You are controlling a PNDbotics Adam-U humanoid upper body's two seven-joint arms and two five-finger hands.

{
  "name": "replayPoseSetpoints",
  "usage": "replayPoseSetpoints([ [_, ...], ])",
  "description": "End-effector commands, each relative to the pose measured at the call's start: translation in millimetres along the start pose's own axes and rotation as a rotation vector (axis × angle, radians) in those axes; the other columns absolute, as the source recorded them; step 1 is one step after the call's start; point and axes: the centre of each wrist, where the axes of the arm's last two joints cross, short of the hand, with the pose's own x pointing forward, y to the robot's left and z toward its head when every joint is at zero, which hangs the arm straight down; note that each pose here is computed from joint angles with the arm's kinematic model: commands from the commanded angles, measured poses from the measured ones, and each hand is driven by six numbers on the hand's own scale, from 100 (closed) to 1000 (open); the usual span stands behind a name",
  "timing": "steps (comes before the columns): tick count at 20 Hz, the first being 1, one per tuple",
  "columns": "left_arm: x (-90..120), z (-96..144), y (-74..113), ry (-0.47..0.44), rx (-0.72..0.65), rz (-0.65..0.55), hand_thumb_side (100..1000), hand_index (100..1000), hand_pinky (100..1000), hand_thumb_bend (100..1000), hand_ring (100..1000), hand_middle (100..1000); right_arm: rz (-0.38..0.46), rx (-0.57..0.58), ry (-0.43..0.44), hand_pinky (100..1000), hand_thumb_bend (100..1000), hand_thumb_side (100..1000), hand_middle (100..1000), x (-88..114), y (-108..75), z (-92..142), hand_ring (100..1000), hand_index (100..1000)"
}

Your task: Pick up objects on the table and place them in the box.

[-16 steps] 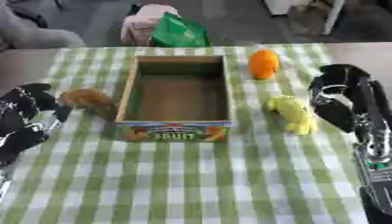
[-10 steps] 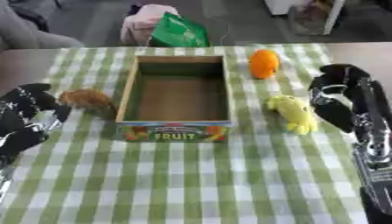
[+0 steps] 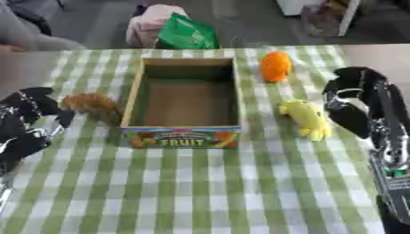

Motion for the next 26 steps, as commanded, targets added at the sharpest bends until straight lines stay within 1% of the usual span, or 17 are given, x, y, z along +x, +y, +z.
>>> replayPoseSetpoints([
  [1, 15, -11, 20.5, -0.036, 0.007, -0.109, 102, 730, 729, 554, 596, 552, 0.015, -0.006, -0.036, 632, 100, 100, 567, 9, -6.7, -4, 642, 694],
  [5, 29, -26, 41.2, -0.054, -0.004, -0.260, 100, 745, 735, 562, 618, 580, 0.018, -0.002, -0.035, 632, 100, 100, 567, 8, -6.6, -4, 642, 694],
  [7, 36, -35, 52.5, -0.050, -0.029, -0.343, 119, 751, 740, 575, 634, 600, 0.020, 0.000, -0.034, 632, 100, 100, 567, 8, -6.9, -4, 642, 694],
  [12, 42, -56, 74.1, 0.002, -0.140, -0.558, 163, 760, 750, 613, 673, 641, 0.024, 0.005, -0.034, 632, 100, 100, 567, 8, -6.9, -4, 642, 694],
  [14, 42, -64, 79.7, 0.028, -0.197, -0.640, 172, 762, 753, 655, 687, 660, 0.023, 0.009, -0.035, 632, 100, 100, 567, 8, -6.3, -4, 642, 694],
  [17, 39, -76, 81.9, 0.062, -0.277, -0.733, 184, 764, 752, 702, 696, 670, 0.022, 0.013, -0.036, 632, 100, 100, 567, 8, -5.4, -4, 642, 694],
  [19, 37, -83, 81.5, 0.077, -0.328, -0.784, 191, 765, 750, 717, 697, 671, 0.022, 0.016, -0.036, 632, 100, 100, 567, 8, -5.1, -4, 642, 694],
  [23, 30, -96, 76.5, 0.110, -0.421, -0.859, 201, 765, 747, 727, 696, 667, 0.022, 0.019, -0.033, 632, 100, 100, 567, 7, -4.7, -4, 642, 694],
  [26, 29, -102, 75.4, 0.125, -0.463, -0.899, 201, 765, 747, 727, 696, 667, 0.022, 0.019, -0.031, 632, 100, 100, 567, 7, -4.7, -3, 642, 694],
])
